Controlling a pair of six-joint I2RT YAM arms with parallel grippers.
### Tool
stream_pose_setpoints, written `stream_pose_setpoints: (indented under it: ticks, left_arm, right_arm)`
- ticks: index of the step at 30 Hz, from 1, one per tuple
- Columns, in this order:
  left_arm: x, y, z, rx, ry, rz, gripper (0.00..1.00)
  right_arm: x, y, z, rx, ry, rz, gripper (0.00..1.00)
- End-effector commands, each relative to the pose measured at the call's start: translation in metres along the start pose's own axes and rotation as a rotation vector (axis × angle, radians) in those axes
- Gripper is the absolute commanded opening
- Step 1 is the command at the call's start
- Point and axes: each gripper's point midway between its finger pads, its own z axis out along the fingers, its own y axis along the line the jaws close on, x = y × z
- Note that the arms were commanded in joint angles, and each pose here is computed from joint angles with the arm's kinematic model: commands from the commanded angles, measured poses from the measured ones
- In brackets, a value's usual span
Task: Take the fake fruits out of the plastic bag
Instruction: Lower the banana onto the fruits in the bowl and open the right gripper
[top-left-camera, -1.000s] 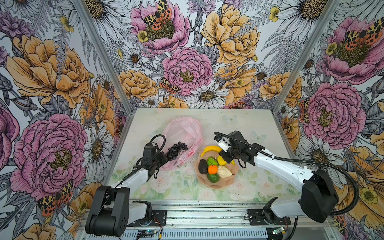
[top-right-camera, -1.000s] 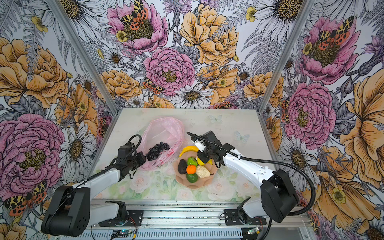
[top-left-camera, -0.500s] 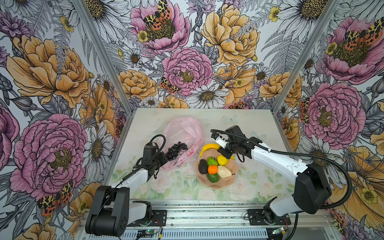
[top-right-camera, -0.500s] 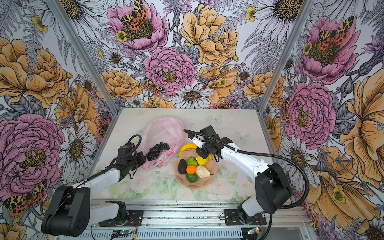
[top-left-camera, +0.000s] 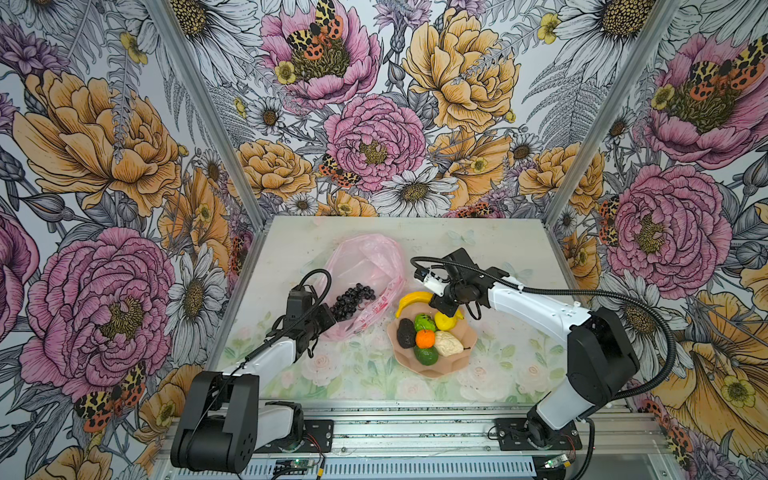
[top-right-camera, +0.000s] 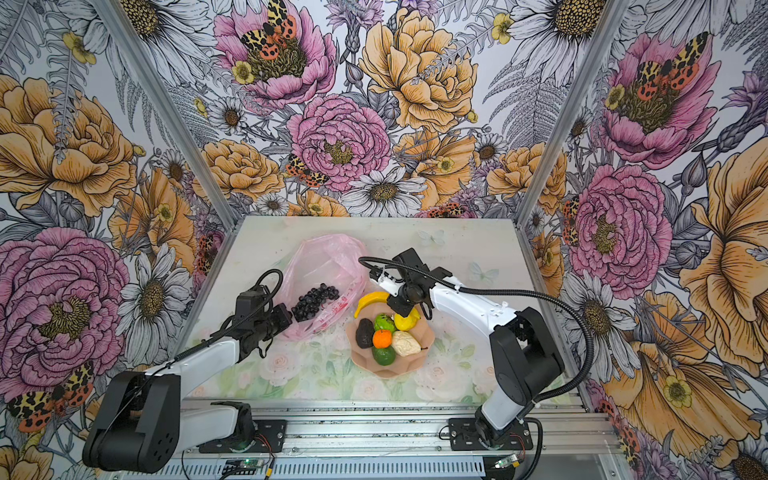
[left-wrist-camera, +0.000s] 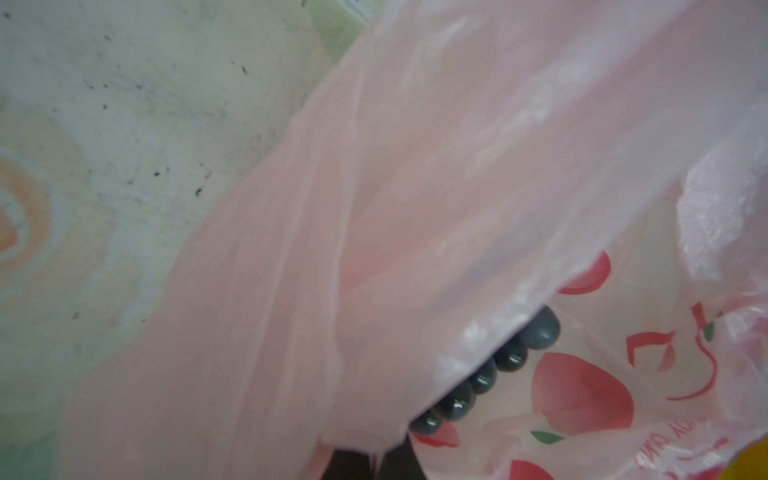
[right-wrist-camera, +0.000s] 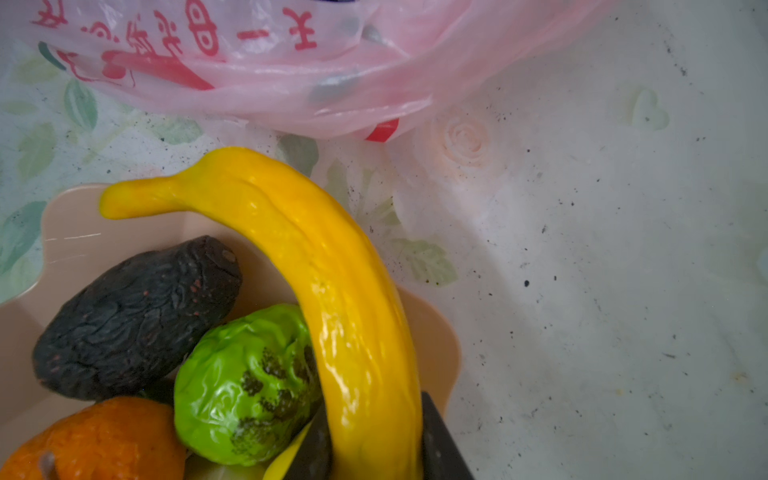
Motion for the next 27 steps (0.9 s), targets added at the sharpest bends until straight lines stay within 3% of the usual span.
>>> stream_pose_setpoints:
  ticks: [1,15,21,27]
  left_arm:
    - [-0.0064,-0.0027,0.0002,0.006,-0.024,0.0,0.0]
    - [-0.0062,-0.0028,0.0006,0.005,-0.022,0.002,0.0]
    - [-0.0059,-0.0026,0.0009,0.005,-0.021,0.003,0.0]
    - [-0.0064,-0.003,0.0007,0.006,-0.022,0.003,0.0]
  right_arm:
    - [-0.0053,0.0009,0.0002,-0.011,0.004,-0.022,0.18]
    - [0.0033,0.0061,0.0043,-0.036,0.052,-0.015,0.2]
    - [-0.0003,0.0034,0.0028,-0.02,0.049,-0.019,0.29]
    - [-0.0045,-0.0009,-0.0023,0.002,0.036,-0.023,0.44]
